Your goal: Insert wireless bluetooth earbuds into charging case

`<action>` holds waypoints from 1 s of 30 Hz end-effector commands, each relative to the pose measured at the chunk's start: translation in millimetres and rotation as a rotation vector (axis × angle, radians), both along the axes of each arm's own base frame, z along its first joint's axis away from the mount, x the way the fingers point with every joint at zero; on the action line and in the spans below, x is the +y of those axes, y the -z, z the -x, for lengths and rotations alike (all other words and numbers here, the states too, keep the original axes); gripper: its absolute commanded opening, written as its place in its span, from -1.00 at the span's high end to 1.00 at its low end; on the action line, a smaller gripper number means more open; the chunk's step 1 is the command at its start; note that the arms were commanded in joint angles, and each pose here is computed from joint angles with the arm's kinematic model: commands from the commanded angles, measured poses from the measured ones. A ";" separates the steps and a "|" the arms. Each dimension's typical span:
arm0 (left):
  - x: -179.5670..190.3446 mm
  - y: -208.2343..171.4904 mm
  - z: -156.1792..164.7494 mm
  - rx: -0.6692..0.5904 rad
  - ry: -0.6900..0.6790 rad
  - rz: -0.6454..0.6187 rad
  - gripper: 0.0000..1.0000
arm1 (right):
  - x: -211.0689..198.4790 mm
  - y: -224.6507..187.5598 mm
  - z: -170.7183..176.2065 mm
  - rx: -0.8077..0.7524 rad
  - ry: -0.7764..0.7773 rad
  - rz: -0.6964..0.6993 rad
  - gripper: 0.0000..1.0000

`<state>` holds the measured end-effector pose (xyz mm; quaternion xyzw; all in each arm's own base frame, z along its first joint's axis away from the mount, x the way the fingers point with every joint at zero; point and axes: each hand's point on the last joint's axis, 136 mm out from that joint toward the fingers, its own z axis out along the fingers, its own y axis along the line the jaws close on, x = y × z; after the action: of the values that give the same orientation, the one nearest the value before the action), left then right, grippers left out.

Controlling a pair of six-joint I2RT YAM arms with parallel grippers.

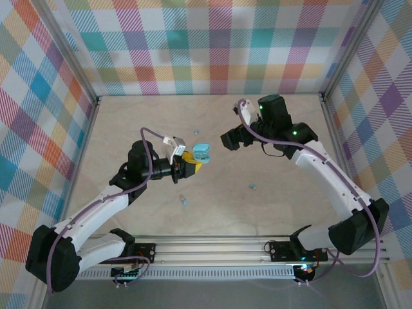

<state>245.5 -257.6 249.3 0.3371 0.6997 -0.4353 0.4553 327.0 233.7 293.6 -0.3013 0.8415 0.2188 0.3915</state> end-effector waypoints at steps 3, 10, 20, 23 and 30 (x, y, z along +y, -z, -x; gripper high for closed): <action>1.6 -2.9 -3.7 -0.016 -0.023 0.001 0.94 | -21.6 38.6 -27.7 0.153 0.149 0.104 -0.81; 4.2 2.4 -6.9 -0.030 -0.046 -0.009 0.94 | -39.7 102.0 -75.3 0.216 0.240 0.324 -0.75; 4.8 2.9 -11.7 -0.043 -0.061 -0.012 0.94 | -66.4 185.8 -127.9 0.349 0.374 0.509 -0.44; 3.5 0.4 -13.9 -0.050 -0.061 -0.003 0.94 | -69.5 196.0 -131.2 0.397 0.388 0.470 -0.40; 0.6 -3.2 -23.7 -0.067 -0.078 0.016 0.94 | -94.1 206.6 -142.1 0.463 0.448 0.460 -0.19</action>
<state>262.4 -256.3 241.5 0.3214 0.7091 -0.4126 0.4729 465.3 144.8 84.7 -0.1494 0.9752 -0.0113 0.1628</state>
